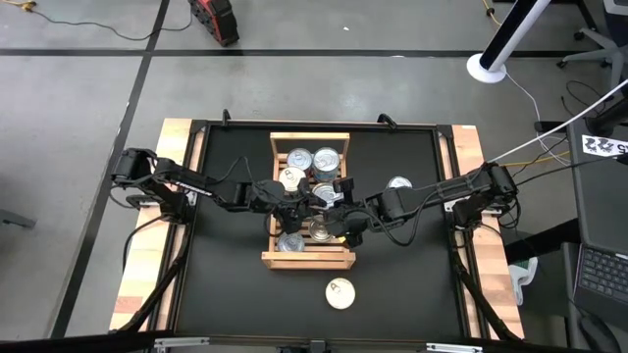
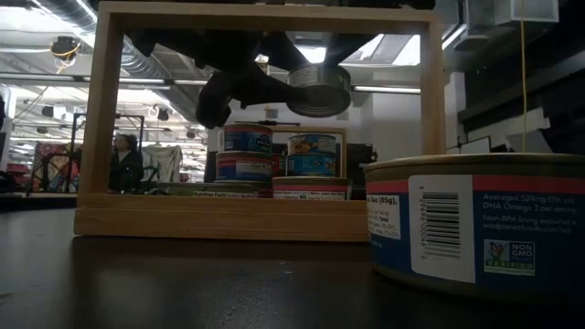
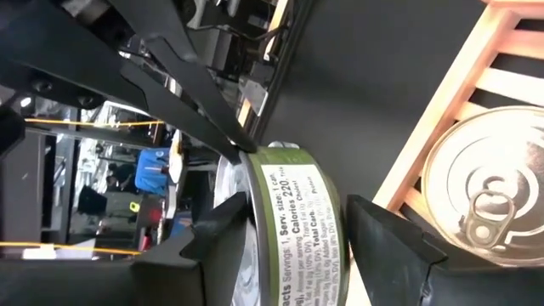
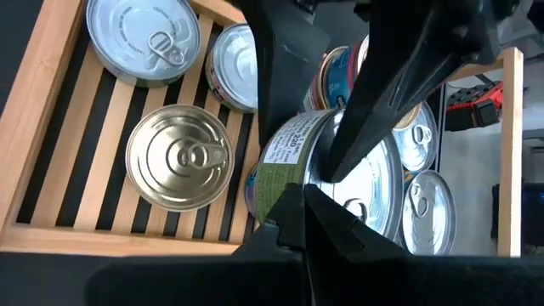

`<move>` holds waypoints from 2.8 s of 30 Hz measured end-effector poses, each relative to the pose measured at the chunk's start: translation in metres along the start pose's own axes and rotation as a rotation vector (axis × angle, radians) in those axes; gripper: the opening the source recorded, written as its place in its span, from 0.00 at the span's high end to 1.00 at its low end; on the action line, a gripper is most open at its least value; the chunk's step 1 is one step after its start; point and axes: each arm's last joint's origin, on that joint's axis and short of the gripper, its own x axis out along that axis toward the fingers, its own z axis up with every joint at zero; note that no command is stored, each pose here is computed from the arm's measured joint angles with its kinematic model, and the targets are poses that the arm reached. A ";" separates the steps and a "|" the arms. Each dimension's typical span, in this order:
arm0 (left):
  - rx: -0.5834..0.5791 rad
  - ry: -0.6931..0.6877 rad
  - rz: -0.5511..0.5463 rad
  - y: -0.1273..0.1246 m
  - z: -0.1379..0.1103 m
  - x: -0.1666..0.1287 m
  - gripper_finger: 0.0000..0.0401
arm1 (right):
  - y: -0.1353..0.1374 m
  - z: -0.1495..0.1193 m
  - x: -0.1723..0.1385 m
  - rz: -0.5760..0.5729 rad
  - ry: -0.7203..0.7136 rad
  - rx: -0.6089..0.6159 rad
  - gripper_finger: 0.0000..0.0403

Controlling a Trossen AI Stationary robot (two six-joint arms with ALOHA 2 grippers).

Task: Stack canned seafood by type on shelf
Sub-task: Stack the green tuna can on top of the other green tuna can on the shelf

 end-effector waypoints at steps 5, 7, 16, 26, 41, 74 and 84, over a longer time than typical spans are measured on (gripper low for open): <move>-0.002 0.007 0.012 0.001 0.000 0.000 0.51 | 0.000 0.002 0.000 0.023 -0.020 0.005 1.00; -0.002 0.007 0.012 0.001 0.000 0.000 0.52 | 0.001 0.002 0.000 0.036 -0.023 0.005 1.00; -0.025 -0.012 0.001 -0.004 0.011 -0.002 0.68 | 0.002 0.002 0.000 0.051 -0.026 0.004 0.94; -0.088 0.126 -0.007 -0.023 0.035 -0.011 0.68 | 0.002 0.002 0.000 0.047 -0.027 0.006 0.71; -0.195 0.193 -0.085 -0.046 0.053 -0.024 0.67 | 0.002 0.001 0.000 0.049 -0.020 0.001 0.66; -0.107 0.221 -0.023 -0.023 0.071 -0.088 0.67 | 0.007 0.003 -0.001 0.218 -0.057 0.082 0.66; -0.350 0.132 -0.109 -0.019 0.076 -0.147 0.67 | 0.016 0.010 -0.006 0.417 -0.120 0.181 0.66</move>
